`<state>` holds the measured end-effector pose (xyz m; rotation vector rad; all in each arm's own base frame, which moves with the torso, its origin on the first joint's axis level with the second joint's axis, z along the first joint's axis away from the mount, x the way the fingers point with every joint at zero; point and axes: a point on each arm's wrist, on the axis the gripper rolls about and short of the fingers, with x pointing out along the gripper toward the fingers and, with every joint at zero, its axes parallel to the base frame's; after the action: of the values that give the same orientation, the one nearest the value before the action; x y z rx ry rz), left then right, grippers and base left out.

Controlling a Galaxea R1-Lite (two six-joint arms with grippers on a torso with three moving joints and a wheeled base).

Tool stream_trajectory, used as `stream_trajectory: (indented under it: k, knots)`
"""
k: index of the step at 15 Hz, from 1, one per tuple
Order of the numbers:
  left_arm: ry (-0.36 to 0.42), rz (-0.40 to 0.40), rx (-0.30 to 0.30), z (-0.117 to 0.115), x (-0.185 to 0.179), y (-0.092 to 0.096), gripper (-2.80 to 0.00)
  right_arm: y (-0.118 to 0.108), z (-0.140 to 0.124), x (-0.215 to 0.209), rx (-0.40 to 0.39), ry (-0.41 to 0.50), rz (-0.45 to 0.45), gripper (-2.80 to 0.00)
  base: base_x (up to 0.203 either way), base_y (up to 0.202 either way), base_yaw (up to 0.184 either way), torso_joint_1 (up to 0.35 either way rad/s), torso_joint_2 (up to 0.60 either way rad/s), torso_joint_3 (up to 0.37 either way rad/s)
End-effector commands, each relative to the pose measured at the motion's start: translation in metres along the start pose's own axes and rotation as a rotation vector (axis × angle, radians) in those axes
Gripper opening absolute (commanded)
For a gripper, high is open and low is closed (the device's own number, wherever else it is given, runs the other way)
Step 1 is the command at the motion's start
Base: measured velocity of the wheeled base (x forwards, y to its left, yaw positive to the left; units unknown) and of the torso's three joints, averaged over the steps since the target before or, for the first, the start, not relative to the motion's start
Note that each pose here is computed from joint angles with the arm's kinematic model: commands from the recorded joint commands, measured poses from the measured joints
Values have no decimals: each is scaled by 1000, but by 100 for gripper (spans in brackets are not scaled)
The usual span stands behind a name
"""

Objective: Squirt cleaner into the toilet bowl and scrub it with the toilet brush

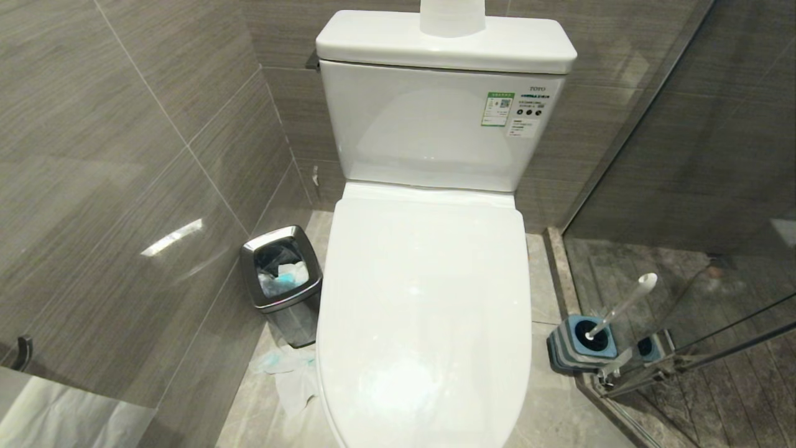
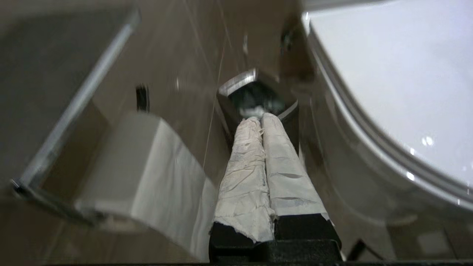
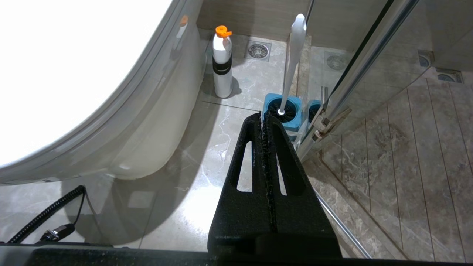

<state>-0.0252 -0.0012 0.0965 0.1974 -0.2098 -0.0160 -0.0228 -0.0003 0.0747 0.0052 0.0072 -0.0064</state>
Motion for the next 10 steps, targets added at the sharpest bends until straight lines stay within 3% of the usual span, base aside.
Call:
stream_trajectory:
  k: [1, 4, 8, 10]
  knots:
    - [124, -7, -12, -12, 0, -2, -280, 0, 0, 0, 1, 1, 0, -280, 0, 0, 0, 0, 0, 0]
    - [217, -29, -36, -22, -2, -4, -280, 0, 0, 0, -1, 1, 0, -280, 0, 0, 0, 0, 0, 0]
    - [216, -36, -40, -22, -2, -4, -280, 0, 0, 0, 0, 1, 0, -280, 0, 0, 0, 0, 0, 0]
    - [217, -32, -70, -22, -2, -4, -280, 0, 0, 0, 1, 2, 0, -280, 0, 0, 0, 0, 0, 0]
